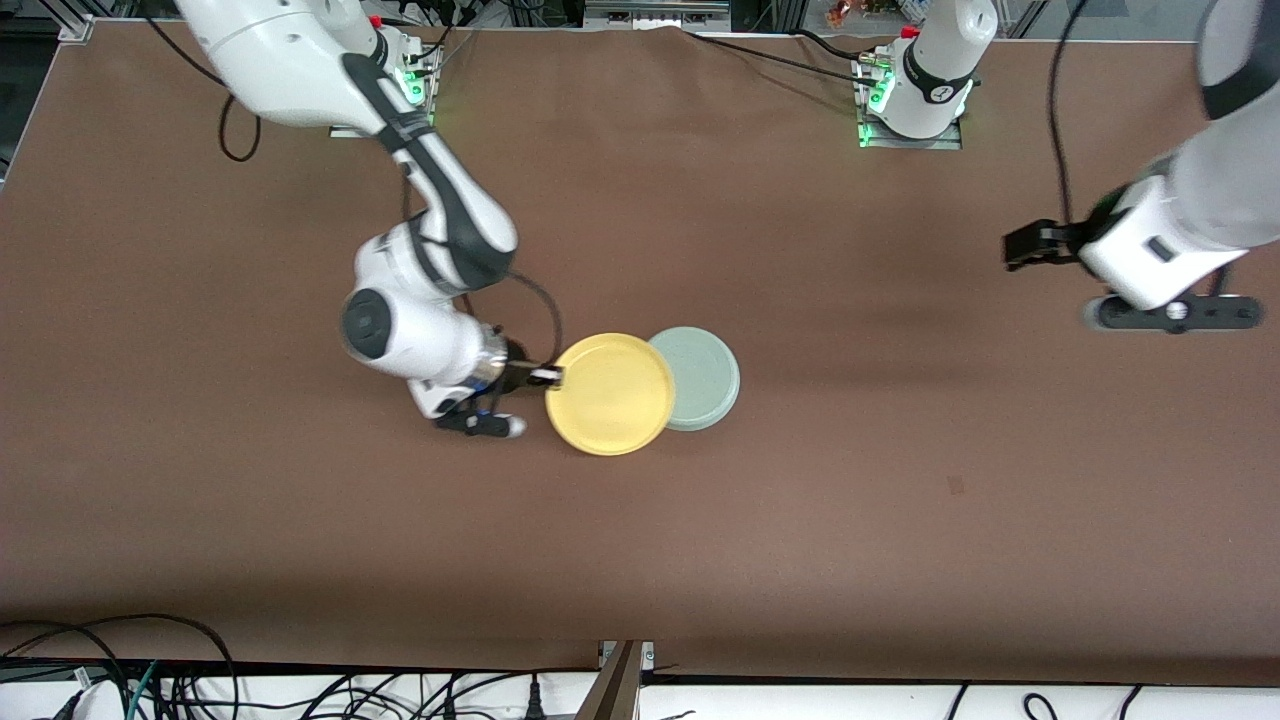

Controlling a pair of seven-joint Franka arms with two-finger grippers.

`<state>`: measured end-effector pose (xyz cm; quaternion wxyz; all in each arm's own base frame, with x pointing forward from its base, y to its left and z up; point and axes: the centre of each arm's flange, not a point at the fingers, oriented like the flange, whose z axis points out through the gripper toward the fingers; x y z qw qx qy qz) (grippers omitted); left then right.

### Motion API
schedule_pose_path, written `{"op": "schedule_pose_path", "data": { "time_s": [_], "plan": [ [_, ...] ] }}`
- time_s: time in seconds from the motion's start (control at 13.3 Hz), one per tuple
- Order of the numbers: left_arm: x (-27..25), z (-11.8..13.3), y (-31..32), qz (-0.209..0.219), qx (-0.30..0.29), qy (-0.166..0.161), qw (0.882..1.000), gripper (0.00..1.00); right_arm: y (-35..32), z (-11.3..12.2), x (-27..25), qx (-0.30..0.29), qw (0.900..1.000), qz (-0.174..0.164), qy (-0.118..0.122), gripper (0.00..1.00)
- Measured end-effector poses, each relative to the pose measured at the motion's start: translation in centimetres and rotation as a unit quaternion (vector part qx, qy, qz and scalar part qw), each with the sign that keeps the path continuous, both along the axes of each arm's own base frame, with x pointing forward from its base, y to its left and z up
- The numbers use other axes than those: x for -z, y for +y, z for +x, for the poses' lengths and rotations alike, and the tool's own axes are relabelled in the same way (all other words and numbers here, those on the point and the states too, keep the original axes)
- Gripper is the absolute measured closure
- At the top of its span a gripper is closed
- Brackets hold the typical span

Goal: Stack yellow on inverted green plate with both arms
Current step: 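Carry the yellow plate with the right gripper onto the green plate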

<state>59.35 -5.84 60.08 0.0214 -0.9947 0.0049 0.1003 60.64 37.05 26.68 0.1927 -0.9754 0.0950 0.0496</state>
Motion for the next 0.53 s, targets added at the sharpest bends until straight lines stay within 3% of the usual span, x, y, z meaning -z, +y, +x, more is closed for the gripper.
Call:
{"op": "schedule_pose_path", "data": {
  "time_s": [0.3, 0.53],
  "plan": [
    [3.1, -2.4, 6.7, -0.043, -0.019, -0.017, 0.999, 0.00, 7.4, -4.6, 3.8, 0.017, 1.000, 0.001, 0.002, 0.98],
    [7.1, -2.4, 7.2, -0.050, -0.005, -0.045, 0.998, 0.00, 9.0, -5.8, 4.9, 0.016, 1.000, 0.001, 0.000, 0.98]
  ]
}}
